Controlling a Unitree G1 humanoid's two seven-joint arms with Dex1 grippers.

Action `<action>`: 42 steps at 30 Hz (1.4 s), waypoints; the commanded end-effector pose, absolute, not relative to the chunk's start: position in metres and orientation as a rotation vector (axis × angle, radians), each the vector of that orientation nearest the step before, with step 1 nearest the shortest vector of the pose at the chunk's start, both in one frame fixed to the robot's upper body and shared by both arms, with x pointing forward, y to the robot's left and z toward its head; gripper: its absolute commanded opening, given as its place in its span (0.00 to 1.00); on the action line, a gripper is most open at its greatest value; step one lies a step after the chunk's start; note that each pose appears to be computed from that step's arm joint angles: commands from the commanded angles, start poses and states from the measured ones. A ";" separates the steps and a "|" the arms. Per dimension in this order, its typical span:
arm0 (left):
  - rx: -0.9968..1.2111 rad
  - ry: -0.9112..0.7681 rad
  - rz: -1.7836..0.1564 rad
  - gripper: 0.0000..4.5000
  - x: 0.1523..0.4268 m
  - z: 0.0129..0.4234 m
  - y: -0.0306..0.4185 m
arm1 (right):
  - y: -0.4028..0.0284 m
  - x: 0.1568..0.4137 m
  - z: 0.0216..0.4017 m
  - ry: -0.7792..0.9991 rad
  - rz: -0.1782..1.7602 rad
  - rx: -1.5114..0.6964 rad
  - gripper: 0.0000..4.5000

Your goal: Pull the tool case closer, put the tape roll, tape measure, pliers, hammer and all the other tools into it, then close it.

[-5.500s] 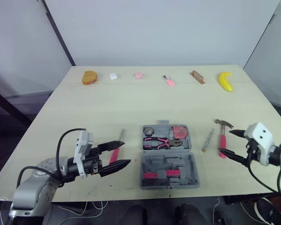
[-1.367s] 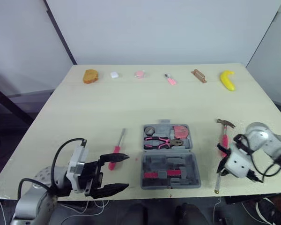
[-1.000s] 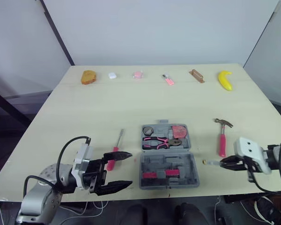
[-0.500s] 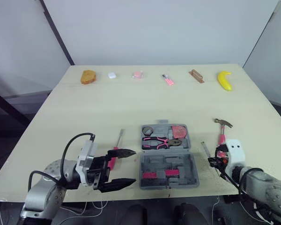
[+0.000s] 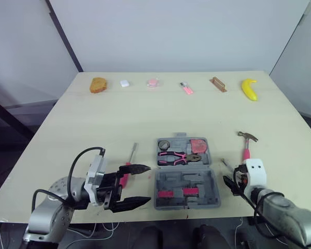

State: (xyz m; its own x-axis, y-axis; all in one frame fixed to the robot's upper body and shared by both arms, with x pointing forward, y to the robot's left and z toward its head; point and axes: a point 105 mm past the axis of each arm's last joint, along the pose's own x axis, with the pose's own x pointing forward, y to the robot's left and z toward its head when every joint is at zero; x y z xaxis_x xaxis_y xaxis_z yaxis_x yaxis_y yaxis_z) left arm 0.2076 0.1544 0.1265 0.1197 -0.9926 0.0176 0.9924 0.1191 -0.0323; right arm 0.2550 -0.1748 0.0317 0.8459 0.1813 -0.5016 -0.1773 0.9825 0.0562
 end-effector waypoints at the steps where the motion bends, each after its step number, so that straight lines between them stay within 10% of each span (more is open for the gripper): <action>1: -0.025 -0.016 -1.454 1.00 0.208 0.130 0.153 | -0.170 0.257 0.033 0.452 0.223 -0.012 0.82; 7: -0.017 -0.020 -1.455 1.00 0.211 0.133 0.154 | -0.176 0.261 0.032 0.412 0.228 -0.001 0.82; 17: -0.017 -0.030 -1.458 1.00 0.211 0.134 0.155 | -0.191 0.259 0.011 0.414 0.205 -0.012 0.00; 33: -0.087 -0.149 -1.252 1.00 0.228 0.154 0.162 | -0.145 0.259 0.136 0.206 0.747 -0.221 0.00; 42: -0.132 -0.054 -1.303 1.00 0.217 0.154 0.205 | -0.076 0.236 0.162 0.498 1.179 -0.597 0.00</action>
